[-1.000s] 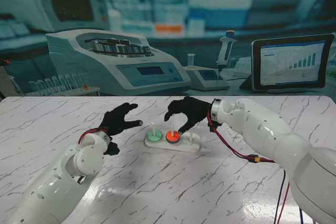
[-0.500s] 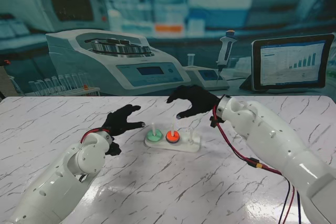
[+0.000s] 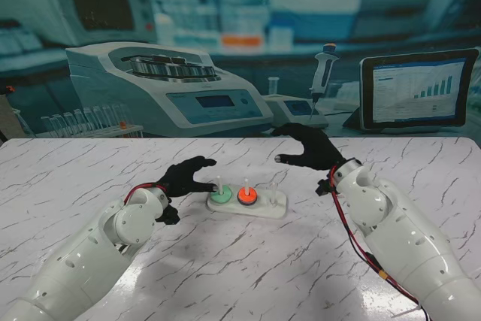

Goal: Move the three rings of the Hanoi Tower from the left rod to the right rod

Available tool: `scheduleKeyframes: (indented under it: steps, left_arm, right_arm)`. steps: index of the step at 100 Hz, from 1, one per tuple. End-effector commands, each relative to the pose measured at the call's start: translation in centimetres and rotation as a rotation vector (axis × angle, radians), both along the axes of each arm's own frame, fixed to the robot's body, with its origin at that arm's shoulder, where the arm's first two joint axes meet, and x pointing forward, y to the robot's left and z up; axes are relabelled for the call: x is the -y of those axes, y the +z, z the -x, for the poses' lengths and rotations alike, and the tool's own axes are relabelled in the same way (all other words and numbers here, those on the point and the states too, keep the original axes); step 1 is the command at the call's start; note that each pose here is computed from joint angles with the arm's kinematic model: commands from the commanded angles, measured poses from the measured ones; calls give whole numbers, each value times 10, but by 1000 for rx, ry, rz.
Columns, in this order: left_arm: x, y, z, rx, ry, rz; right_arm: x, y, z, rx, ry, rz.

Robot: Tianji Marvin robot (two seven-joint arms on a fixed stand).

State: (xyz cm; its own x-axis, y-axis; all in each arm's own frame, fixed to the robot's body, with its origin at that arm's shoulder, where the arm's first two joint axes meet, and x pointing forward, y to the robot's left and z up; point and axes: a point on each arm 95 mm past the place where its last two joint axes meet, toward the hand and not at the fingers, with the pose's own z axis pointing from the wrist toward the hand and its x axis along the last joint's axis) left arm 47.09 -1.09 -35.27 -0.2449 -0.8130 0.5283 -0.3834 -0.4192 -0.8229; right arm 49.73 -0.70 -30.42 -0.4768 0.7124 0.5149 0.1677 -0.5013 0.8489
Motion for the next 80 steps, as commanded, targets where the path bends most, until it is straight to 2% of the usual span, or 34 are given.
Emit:
scheduleKeyframes:
  steps: [1, 30, 53, 80]
  left_arm:
    - [5, -2, 2, -8, -35, 12]
    - [2, -8, 3, -26, -58, -16]
    - [4, -15, 2, -35, -77, -38]
    - [10, -23, 0, 6, -80, -59]
  right_arm:
    - [4, -14, 8, -30, -12, 15]
    - [13, -29, 21, -77, -79, -2]
    - [17, -32, 27, -78, -106, -14]
    - [18, -31, 28, -69, -117, -31]
